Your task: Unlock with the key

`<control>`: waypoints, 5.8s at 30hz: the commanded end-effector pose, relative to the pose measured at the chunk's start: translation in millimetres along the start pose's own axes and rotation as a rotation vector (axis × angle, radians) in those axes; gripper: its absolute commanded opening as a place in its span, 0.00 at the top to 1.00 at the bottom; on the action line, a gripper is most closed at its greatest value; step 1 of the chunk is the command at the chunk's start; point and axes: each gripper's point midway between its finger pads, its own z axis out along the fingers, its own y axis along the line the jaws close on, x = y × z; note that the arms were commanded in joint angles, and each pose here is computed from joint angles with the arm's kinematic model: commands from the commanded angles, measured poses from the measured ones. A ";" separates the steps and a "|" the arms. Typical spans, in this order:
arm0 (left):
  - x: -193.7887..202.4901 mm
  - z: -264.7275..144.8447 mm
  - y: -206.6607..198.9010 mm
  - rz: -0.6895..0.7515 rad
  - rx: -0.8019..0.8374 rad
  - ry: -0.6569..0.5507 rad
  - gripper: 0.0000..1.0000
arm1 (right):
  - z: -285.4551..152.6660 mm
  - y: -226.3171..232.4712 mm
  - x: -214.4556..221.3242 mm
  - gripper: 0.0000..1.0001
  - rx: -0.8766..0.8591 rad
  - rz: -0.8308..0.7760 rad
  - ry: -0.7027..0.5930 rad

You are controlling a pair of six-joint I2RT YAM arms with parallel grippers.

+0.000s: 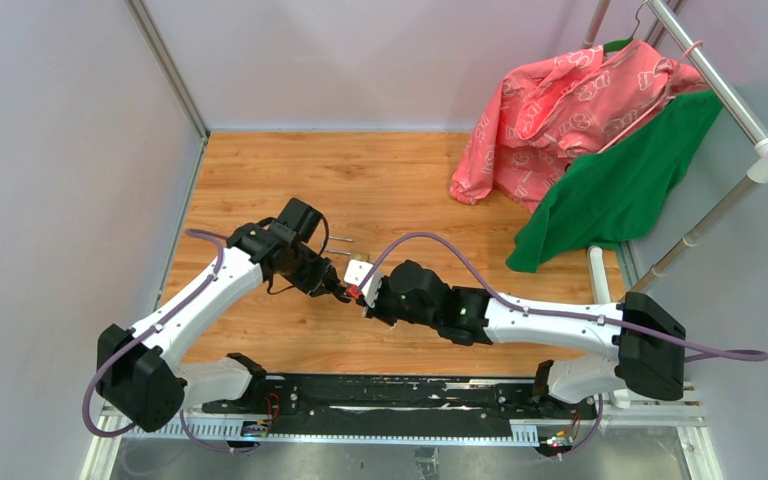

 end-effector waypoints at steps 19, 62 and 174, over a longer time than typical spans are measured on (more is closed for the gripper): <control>-3.4 -10.9 -14.6 -0.023 0.053 -0.001 1.00 | 9.3 -3.1 -11.6 1.00 0.064 0.024 0.027; 1.2 -12.4 -5.3 0.004 0.042 0.027 1.00 | 17.7 -15.7 -2.2 1.00 0.232 0.052 0.160; -19.4 -31.1 -15.8 -0.065 0.070 0.231 1.00 | 13.7 7.1 -11.3 1.00 0.266 0.142 -0.032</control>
